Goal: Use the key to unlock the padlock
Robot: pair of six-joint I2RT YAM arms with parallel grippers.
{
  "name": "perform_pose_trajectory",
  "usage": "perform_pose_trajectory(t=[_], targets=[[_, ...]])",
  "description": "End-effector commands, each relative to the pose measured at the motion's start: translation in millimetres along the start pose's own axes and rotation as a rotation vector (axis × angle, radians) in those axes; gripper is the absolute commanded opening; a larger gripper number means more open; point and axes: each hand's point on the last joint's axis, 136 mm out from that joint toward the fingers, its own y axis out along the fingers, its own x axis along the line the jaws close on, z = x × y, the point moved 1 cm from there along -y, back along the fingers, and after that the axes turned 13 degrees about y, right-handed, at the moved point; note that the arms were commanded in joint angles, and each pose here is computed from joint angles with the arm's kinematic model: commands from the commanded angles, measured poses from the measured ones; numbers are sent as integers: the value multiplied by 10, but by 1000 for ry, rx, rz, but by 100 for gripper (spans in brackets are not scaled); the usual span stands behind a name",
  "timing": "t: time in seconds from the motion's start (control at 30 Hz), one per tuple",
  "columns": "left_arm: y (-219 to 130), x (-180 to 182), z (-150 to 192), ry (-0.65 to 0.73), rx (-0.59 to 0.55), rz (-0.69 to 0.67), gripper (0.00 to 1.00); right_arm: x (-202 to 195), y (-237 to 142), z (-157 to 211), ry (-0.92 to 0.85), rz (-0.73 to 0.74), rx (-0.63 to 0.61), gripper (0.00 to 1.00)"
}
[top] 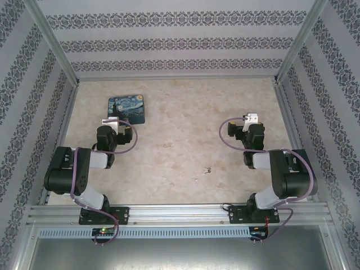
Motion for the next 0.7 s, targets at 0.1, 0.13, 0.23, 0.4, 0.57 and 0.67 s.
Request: perform_pose_trajectory(t=[0.1,0.13,0.23,0.4,0.57,0.67], targets=[[4,49,-146,16,-43,-7,100,74,1,-114,-4,-31,-39,98],[4,49,-148,16,-44,-7,100,73,1,-111,-4,-31,-39,98],[-3,50,-148,15,-46,-8,100,73,-2,-115,-3,-31,-40,98],[-4,52,-152,15,-47,-9,100,68,-2,-115,0,-31,-40,98],[-2,49,-145,15,-44,-7,100,61,7,-116,9,-38,-35,98],[-4,47,-156,16,-49,-4,100,50,9,-116,16,-40,-33,98]])
